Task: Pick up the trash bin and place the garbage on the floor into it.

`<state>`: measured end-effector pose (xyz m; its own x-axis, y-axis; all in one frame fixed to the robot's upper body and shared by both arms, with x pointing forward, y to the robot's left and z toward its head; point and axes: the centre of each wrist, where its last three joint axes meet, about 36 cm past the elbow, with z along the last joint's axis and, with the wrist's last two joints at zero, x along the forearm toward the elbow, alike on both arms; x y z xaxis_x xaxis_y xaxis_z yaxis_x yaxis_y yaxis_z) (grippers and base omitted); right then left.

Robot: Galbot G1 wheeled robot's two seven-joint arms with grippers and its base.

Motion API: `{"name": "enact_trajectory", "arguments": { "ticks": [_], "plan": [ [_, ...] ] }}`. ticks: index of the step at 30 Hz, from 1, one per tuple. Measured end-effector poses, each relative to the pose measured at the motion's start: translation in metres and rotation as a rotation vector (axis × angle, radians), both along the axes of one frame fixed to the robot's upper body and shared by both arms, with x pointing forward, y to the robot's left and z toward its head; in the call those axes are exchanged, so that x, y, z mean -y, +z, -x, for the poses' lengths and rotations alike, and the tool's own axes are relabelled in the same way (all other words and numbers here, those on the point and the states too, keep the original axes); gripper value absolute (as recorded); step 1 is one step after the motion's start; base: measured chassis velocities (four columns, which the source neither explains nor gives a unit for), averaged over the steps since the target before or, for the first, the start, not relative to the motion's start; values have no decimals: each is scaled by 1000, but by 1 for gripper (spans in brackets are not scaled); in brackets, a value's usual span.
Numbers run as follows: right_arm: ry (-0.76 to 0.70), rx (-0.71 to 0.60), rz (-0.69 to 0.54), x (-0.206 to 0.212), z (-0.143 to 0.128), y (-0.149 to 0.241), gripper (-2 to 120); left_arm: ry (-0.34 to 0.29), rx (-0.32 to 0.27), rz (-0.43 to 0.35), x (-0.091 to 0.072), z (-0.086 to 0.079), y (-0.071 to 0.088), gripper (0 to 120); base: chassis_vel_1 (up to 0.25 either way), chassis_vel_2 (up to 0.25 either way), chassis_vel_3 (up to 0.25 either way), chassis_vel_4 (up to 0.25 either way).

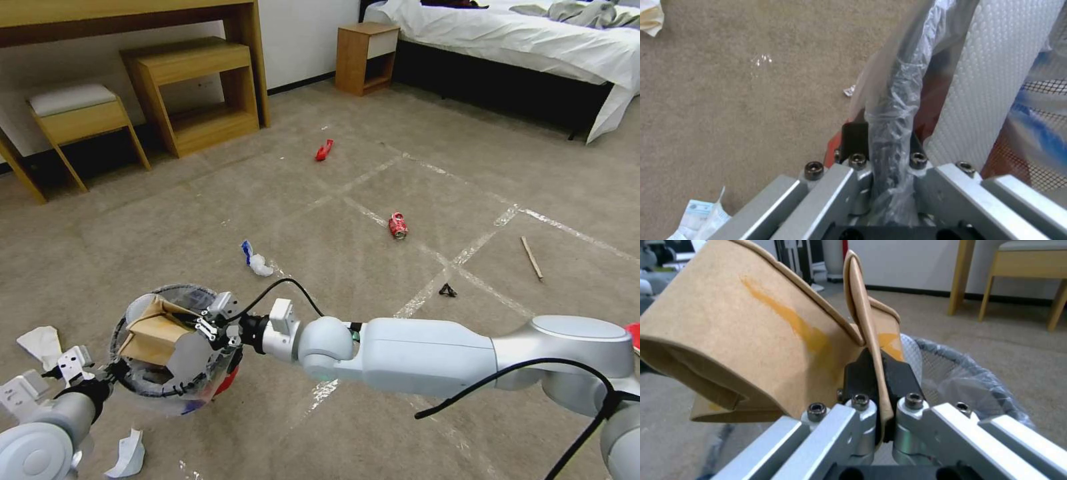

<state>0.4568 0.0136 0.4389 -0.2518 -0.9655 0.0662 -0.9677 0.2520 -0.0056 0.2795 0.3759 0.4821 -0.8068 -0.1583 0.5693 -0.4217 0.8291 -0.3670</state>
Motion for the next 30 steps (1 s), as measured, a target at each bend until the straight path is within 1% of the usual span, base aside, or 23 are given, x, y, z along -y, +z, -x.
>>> {"name": "enact_trajectory", "arguments": {
  "ticks": [8, 19, 30],
  "plan": [
    [-3, 37, 52, -4, -15, -6, 0, 0, 7, 3, -1, 1, 2, 1, 0, 0, 0, 0],
    [-19, 69, 92, -3, -27, -16, 0, -1, 4, 5, -1, 0, 1, 1, 0, 0, 0, 0],
    [-17, 85, 117, -8, -33, -26, 0, 0, 1, 4, -2, 0, -1, 1, 0, 0, 0, 0]
  ]
}}
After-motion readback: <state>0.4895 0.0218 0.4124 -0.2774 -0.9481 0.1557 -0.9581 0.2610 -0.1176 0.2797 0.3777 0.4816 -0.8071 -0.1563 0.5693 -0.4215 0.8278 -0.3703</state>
